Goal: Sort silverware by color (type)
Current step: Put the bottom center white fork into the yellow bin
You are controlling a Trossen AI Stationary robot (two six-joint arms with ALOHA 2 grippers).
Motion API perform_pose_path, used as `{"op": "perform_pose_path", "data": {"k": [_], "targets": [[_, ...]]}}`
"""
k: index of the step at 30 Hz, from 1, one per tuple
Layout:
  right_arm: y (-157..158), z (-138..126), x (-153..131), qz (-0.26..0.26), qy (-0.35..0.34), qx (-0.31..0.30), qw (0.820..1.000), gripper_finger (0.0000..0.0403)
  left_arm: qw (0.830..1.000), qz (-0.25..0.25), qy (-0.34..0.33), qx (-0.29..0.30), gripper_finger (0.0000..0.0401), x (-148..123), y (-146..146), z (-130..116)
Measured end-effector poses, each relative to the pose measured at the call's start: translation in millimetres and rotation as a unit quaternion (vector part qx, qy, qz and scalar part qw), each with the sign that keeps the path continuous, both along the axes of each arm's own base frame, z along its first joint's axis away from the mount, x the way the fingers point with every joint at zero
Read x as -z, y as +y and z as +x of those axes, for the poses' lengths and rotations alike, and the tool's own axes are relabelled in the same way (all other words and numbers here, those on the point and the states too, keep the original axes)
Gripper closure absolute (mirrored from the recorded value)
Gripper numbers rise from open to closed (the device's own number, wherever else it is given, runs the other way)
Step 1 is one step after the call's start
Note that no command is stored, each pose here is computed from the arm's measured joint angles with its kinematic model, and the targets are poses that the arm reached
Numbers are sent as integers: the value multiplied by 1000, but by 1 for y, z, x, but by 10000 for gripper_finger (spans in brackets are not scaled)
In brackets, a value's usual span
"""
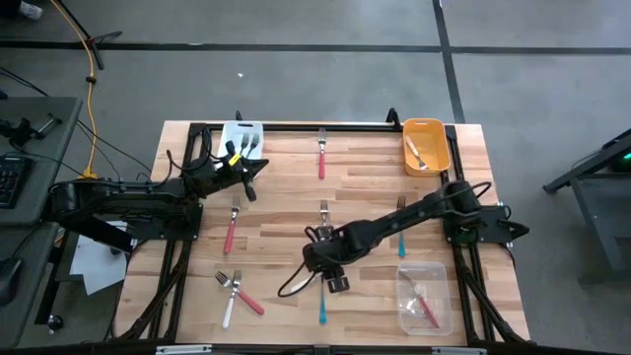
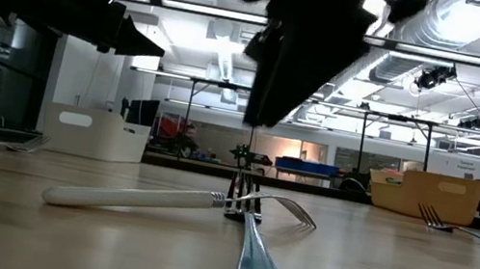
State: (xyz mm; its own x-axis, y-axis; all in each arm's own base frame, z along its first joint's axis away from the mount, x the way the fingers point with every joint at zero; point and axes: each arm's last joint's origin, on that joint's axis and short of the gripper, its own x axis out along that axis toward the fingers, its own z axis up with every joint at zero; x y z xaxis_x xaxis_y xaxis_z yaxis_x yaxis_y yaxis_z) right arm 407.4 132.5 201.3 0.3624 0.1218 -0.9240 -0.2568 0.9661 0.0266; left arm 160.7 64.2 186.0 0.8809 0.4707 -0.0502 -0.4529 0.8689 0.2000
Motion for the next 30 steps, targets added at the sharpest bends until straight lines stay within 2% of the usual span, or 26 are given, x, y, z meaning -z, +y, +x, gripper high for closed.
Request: {"op": "perform_pose_path", "data": {"k": [5,11,14,21,30], "targets": [[0,9,14,5,-10,-35,999,232,1000,-2,1,0,396,0,0,0],[-4,13,19,4,-15,-70,997,258,1000,-7,5,0,396,1,0,0],[-2,15,32,4,-1,-84,996,269,1000,-9,10,0,396,3,0,0],[0,17,48,19,22,-92,995,274,1000,-10,13,0,396,3,0,0],[-2,15,56,3,47,-87,995,276,1000,-12,18,0,396,4,0,0]]}}
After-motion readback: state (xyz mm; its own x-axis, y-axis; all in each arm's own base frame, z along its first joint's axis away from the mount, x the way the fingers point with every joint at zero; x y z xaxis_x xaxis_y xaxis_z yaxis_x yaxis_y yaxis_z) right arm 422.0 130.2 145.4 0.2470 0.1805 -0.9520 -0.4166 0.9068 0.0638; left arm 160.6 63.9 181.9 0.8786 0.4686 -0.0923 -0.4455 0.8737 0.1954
